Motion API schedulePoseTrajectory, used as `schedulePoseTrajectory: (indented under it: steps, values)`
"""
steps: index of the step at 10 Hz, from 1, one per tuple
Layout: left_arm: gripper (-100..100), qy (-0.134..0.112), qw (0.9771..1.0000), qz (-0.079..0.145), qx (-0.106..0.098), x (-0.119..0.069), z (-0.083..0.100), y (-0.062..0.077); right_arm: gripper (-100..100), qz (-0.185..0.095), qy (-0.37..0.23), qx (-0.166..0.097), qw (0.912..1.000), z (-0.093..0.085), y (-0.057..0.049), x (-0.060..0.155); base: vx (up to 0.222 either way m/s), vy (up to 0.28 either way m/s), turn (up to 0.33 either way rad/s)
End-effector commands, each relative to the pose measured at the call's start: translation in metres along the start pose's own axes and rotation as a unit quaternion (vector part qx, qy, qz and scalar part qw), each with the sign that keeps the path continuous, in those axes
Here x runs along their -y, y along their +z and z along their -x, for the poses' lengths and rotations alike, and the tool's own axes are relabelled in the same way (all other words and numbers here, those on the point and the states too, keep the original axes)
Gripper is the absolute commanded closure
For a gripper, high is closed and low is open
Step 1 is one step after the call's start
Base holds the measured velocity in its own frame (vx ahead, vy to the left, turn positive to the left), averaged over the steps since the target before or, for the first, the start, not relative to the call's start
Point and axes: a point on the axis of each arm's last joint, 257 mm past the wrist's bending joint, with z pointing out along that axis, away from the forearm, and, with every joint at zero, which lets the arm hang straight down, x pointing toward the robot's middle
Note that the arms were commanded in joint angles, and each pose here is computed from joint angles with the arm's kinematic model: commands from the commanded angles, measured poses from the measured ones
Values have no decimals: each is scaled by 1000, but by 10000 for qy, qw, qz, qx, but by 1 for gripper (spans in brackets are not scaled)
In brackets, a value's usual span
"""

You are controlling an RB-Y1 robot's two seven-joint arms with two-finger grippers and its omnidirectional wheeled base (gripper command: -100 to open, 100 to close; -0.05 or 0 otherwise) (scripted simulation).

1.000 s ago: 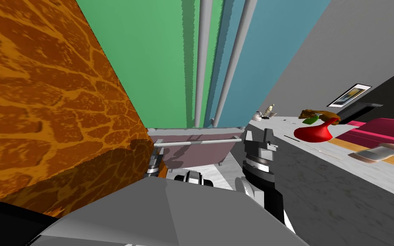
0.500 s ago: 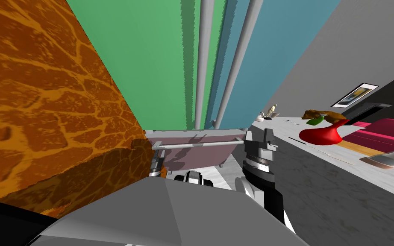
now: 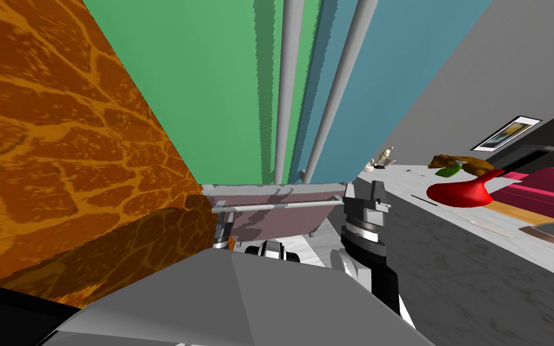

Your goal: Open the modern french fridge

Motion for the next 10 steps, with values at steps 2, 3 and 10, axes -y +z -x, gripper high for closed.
schedulePoseTrajectory:
  steps: [2, 3, 10]
  values:
    - [-100, -25, 10000, 30, -34, -7, -1, 35, 0, 0, 0, 0, 10000, 0, 0, 0, -34, -14, 23]
    - [-100, -28, 10000, 31, -39, -7, -2, 40, 0, 0, 0, 0, 10000, 0, 0, 0, -28, -11, 18]
    - [100, 5, 10000, 24, 13, -2, 0, -8, 0, 0, 0, 0, 10000, 0, 0, 0, 20, 10, -15]
